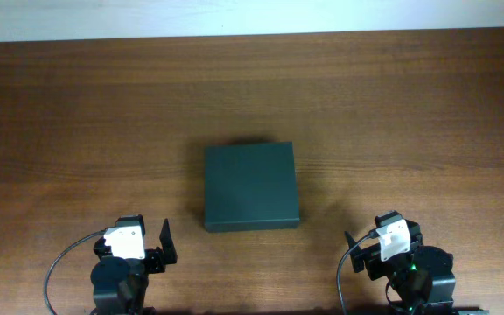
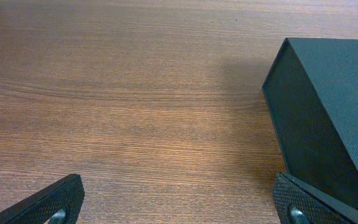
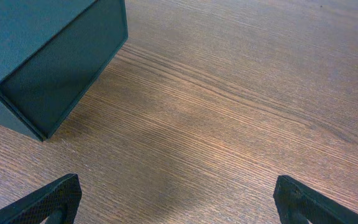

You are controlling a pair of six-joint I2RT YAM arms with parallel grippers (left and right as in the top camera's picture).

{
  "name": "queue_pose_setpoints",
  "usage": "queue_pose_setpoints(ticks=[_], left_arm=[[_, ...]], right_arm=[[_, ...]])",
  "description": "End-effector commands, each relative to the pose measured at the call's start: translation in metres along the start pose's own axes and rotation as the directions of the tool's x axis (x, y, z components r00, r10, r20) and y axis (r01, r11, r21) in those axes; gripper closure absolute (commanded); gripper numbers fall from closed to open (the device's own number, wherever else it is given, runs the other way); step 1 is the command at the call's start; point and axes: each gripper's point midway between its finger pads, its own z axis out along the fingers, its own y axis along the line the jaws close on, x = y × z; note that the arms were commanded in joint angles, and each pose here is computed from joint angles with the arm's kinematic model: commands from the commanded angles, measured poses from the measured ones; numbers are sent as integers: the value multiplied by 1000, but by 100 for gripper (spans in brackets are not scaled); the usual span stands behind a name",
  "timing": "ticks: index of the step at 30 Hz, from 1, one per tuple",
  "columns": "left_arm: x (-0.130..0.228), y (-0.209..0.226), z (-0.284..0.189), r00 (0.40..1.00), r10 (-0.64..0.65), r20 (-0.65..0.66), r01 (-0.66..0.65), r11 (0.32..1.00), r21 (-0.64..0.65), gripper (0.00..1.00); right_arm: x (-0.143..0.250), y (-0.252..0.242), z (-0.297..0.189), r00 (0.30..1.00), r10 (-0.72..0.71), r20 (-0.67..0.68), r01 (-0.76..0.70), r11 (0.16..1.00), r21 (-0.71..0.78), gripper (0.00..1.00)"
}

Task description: Pack container

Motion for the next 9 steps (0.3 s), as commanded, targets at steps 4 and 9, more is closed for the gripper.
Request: queue_pose_setpoints(ticks=[4, 9], left_arm=[[1, 1, 1, 1000, -15, 4, 15, 1000, -4, 1], [1, 1, 1, 1000, -15, 4, 15, 1000, -4, 1]], right_arm=[[1, 0, 0, 1000, 11, 5, -11, 1000, -1, 1], [1, 0, 0, 1000, 11, 5, -11, 1000, -1, 1]])
